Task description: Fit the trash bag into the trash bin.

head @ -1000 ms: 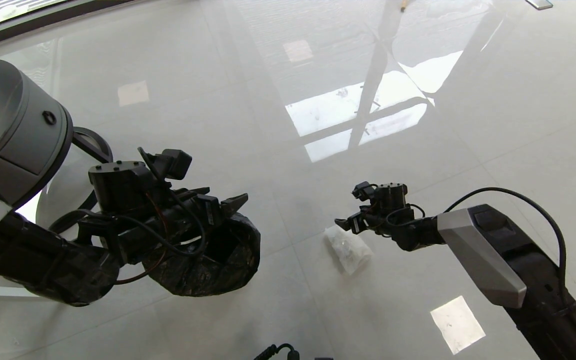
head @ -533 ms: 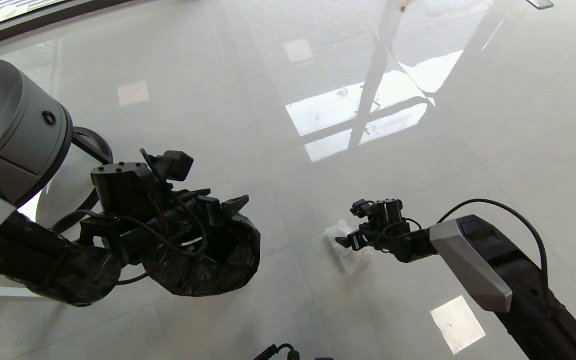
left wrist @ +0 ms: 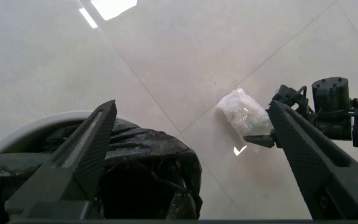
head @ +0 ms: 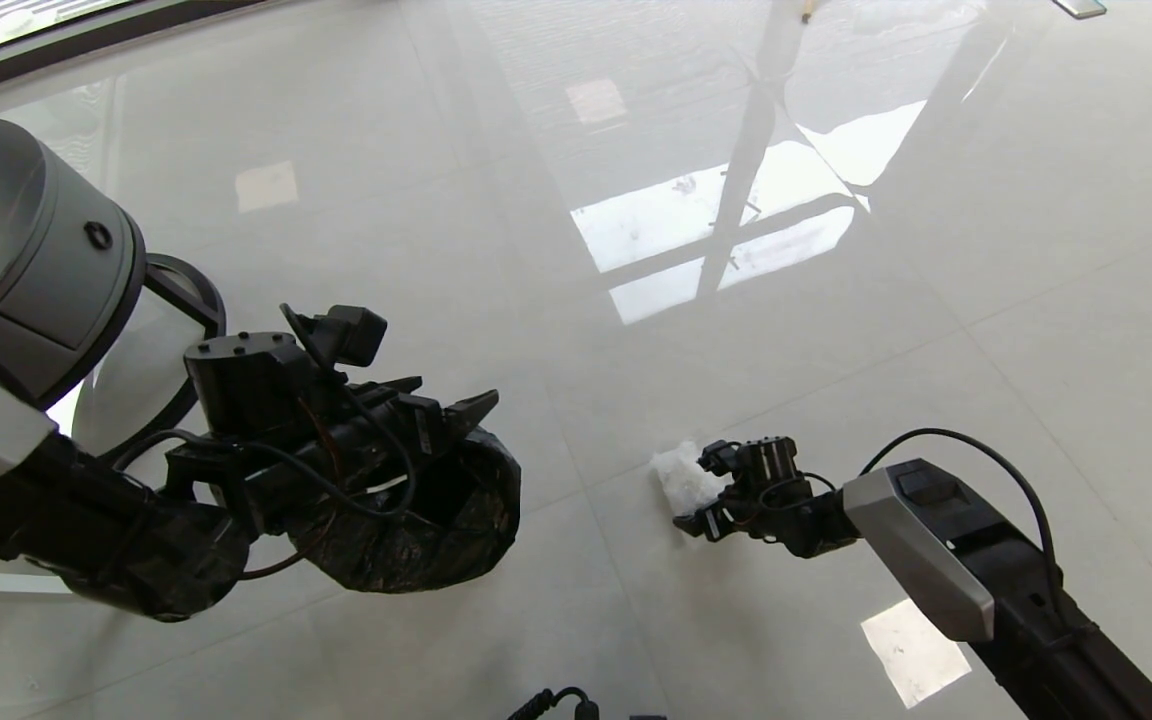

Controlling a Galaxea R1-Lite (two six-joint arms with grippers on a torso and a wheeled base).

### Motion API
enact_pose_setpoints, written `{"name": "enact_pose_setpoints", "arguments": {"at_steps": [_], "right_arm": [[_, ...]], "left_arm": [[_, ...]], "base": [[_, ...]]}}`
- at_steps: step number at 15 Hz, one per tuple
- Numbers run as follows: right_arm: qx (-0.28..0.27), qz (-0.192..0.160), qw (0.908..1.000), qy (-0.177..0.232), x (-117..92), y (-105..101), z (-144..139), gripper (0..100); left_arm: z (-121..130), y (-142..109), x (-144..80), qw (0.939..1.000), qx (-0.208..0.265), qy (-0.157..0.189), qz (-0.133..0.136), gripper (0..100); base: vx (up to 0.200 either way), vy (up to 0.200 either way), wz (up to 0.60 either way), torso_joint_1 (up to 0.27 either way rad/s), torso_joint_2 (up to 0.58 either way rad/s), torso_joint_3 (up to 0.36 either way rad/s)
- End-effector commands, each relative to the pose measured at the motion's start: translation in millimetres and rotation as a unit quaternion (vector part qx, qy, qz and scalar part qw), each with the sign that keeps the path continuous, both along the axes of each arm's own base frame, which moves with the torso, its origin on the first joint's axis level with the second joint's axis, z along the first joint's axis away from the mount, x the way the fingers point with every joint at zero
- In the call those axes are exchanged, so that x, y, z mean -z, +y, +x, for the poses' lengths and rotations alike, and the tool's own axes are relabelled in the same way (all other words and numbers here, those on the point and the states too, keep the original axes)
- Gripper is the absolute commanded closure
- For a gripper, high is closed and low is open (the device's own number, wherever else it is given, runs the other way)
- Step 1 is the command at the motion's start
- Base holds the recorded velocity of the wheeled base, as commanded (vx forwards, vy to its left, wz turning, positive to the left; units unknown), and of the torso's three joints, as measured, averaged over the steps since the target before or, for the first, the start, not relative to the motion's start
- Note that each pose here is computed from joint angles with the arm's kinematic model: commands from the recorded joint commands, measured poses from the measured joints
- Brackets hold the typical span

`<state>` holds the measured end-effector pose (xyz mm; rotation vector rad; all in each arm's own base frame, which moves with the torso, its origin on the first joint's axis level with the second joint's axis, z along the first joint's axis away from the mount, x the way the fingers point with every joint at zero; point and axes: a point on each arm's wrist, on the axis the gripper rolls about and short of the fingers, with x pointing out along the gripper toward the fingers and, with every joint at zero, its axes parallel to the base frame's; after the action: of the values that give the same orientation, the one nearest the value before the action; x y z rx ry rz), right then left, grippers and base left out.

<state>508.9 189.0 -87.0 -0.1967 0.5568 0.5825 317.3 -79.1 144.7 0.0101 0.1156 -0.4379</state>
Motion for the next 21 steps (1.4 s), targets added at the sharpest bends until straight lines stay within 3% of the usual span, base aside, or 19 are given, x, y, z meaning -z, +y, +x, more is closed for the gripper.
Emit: {"name": "enact_pose_setpoints", "arguments": {"at_steps": [1,3,8,16,17,21], "right_arm": [[0.0,-0.005,0.9999,0.013,14.9,-1.2,-2.4,0],[0.003,-0.01,0.9997,0.023,26.6,-3.6,-4.0,0],[0.007,-0.009,0.9997,0.021,8.6,-6.8,-0.7,0],[0.014,-0.008,0.9992,0.035,12.7,-10.5,-1.2,0],[0.015,-0.006,0.9992,0.037,12.8,-10.5,-1.3,100],[0.018,-0.006,0.9991,0.039,12.9,-12.9,-0.5,100]], "left_arm": [[-0.4,-0.9,3.6,1.0,0.002,0.006,0.002,0],[-1.4,-2.7,4.3,1.0,0.005,0.007,0.003,0],[-1.2,-2.8,4.0,1.0,0.005,0.006,0.002,0],[-1.2,-2.8,4.0,1.0,0.005,0.006,0.002,0],[-1.2,-2.8,4.0,1.0,0.005,0.007,0.002,0],[-1.1,-3.3,4.5,1.0,0.006,0.007,0.003,0]], "base": [[0.0,0.0,0.0,0.0,0.0,0.0],[0.0,0.0,0.0,0.0,0.0,0.0],[0.0,0.0,0.0,0.0,0.0,0.0],[0.0,0.0,0.0,0.0,0.0,0.0],[0.0,0.0,0.0,0.0,0.0,0.0],[0.0,0.0,0.0,0.0,0.0,0.0]]}}
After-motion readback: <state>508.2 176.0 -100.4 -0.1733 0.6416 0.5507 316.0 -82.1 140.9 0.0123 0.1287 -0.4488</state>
